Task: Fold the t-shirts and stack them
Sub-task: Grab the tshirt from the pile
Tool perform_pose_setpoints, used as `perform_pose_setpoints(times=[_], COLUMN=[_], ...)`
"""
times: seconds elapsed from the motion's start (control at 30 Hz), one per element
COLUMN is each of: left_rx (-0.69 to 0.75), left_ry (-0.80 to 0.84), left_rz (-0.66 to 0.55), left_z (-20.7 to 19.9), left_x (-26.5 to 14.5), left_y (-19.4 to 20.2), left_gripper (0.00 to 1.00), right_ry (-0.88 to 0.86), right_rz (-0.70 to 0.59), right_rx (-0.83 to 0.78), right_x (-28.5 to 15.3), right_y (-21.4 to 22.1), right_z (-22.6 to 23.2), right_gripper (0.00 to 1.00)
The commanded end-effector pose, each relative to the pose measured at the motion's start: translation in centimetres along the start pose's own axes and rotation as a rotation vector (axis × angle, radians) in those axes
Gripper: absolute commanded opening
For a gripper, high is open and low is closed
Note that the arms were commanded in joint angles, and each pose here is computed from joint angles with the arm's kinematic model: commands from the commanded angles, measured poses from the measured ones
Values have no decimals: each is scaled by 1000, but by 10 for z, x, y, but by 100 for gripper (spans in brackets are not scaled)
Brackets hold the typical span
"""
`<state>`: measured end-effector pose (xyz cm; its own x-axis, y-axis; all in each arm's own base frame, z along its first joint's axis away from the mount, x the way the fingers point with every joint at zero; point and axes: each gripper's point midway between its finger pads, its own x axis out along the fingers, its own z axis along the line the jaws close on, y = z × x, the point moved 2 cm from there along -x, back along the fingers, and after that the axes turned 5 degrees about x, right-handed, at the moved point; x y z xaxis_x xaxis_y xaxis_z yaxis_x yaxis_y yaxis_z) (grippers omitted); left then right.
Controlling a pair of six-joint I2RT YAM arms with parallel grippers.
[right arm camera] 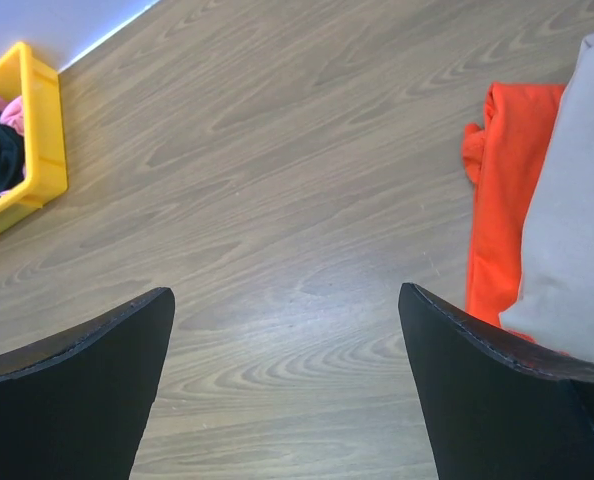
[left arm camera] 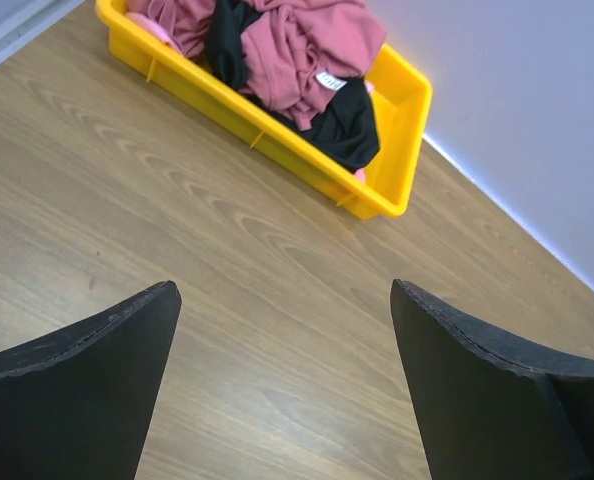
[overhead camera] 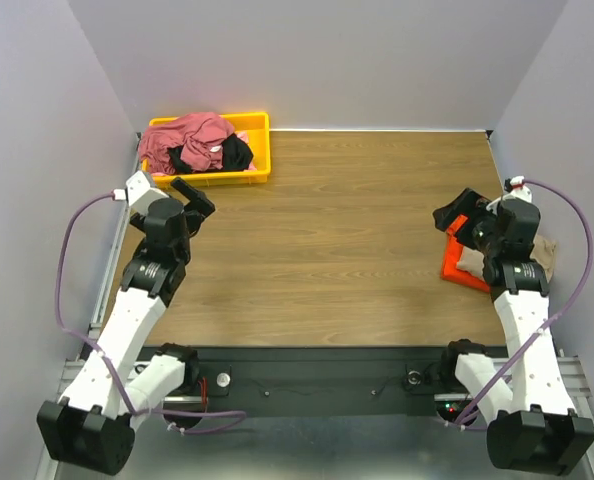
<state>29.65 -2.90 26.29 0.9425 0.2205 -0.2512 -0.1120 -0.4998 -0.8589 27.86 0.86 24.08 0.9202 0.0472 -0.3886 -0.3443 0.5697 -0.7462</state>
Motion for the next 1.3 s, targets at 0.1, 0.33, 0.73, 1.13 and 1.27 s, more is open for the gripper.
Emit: perform_pose_setpoints(times=[0.1,0.33,0.73,1.13,1.27], left_rx=[60,187,315,330,331], left_ry=[-27,12,-12,-46,-33], left_rz=[-18,3,23,-28,-11], left_z=[-33,-75,-82,-57,-59], left_x=[54,178,359,397,394], left_y=[-25,-44,-24,-15,-13], left_gripper=[99,98,99,48,0], right_ry=[-14,-41,-101,-83,-80], right_rz=[-33,33,17,36,27], right_rx=[-15,20,5,15,15], right_x=[6,33,35,38,37], right_y=[-23,-28,-22,-14,-15], right_z=[14,24,27,20,20], right_gripper=[100,100,100,100,100])
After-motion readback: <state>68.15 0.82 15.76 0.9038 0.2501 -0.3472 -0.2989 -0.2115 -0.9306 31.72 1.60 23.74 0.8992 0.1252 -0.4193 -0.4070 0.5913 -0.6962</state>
